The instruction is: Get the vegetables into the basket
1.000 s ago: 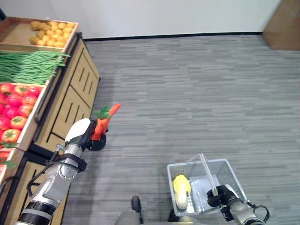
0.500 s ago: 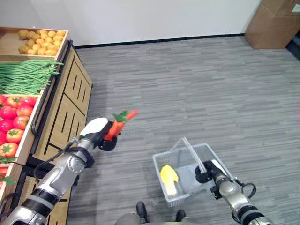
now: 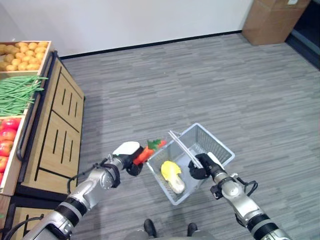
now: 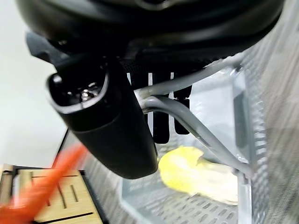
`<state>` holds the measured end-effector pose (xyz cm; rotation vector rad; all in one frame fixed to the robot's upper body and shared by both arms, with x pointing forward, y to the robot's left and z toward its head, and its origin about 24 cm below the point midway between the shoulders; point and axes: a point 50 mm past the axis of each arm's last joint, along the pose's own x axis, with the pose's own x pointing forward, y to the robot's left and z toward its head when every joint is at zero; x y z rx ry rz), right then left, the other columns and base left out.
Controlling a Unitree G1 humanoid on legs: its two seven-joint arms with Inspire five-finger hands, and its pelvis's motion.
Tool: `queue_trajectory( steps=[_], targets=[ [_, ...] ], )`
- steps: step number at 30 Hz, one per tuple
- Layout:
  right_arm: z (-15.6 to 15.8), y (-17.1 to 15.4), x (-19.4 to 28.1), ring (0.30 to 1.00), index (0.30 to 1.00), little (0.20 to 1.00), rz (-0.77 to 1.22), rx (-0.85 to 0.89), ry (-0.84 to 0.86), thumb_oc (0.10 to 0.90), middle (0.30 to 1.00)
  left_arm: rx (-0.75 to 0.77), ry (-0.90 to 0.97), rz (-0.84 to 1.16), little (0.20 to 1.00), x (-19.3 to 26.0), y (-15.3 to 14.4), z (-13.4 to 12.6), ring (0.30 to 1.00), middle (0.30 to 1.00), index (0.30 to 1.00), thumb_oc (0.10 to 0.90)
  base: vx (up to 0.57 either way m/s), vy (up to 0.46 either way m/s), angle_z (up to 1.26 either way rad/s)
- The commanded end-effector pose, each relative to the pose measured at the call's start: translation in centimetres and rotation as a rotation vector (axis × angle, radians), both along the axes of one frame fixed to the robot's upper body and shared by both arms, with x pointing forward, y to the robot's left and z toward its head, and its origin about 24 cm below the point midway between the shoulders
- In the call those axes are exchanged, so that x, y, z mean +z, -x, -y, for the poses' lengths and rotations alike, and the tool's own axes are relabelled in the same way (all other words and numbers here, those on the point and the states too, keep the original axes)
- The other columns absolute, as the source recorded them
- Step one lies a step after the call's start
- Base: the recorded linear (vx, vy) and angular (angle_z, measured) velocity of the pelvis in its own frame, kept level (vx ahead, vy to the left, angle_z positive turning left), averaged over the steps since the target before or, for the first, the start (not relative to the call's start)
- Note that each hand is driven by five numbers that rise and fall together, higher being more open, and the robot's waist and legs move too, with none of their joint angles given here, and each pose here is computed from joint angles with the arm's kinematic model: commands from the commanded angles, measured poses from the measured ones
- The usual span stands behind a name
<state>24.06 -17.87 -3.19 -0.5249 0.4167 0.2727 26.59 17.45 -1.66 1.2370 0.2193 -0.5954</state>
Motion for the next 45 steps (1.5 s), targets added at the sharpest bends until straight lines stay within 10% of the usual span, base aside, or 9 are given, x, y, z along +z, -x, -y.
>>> queue_trajectory(
  steps=[1, 27, 28, 29, 30, 45],
  targets=[
    [-3.4, -3.0, 7.4, 0.300, 0.300, 0.300, 0.357, 0.146, -0.193, 0.400, 0.300, -0.042, -0.021, 0.140, 0.300, 2.5, -3.1, 1.5, 0.300, 0.300, 0.300, 0.400, 0.01, -0.023, -0.08],
    [-12.6, -0.1, 10.6, 0.300, 0.300, 0.300, 0.318, 0.686, -0.434, 0.400, 0.300, -0.211, -0.189, 0.005, 0.300, -2.2, -2.4, 6.3, 0.300, 0.300, 0.300, 0.400, 0.00, -0.003, -0.05],
    [-12.6, -0.1, 10.6, 0.300, 0.300, 0.300, 0.318, 0.686, -0.434, 0.400, 0.300, -0.211, -0.188, 0.005, 0.500, -2.2, -2.4, 6.3, 0.500, 0.500, 0.500, 0.543, -0.02, 0.015, -0.03],
    [-12.8, -0.1, 10.7, 0.300, 0.300, 0.300, 0.321, 0.701, -0.431, 0.400, 0.300, -0.214, -0.203, -0.008, 0.898, -2.5, -2.2, 6.2, 0.898, 0.898, 0.898, 0.827, 0.00, 0.000, 0.00],
    [-13.0, -0.1, 10.8, 0.300, 0.300, 0.300, 0.329, 0.713, -0.426, 0.400, 0.300, -0.221, -0.215, -0.012, 1.000, -2.7, -2.1, 6.2, 1.000, 1.000, 1.000, 0.900, 0.00, 0.000, 0.00],
    [-11.9, -0.4, 9.9, 0.300, 0.300, 0.300, 0.313, 0.682, -0.365, 0.400, 0.300, -0.245, -0.196, 0.005, 1.000, -1.8, -1.8, 4.9, 1.000, 1.000, 1.000, 0.900, -0.01, 0.002, -0.01]
  ],
)
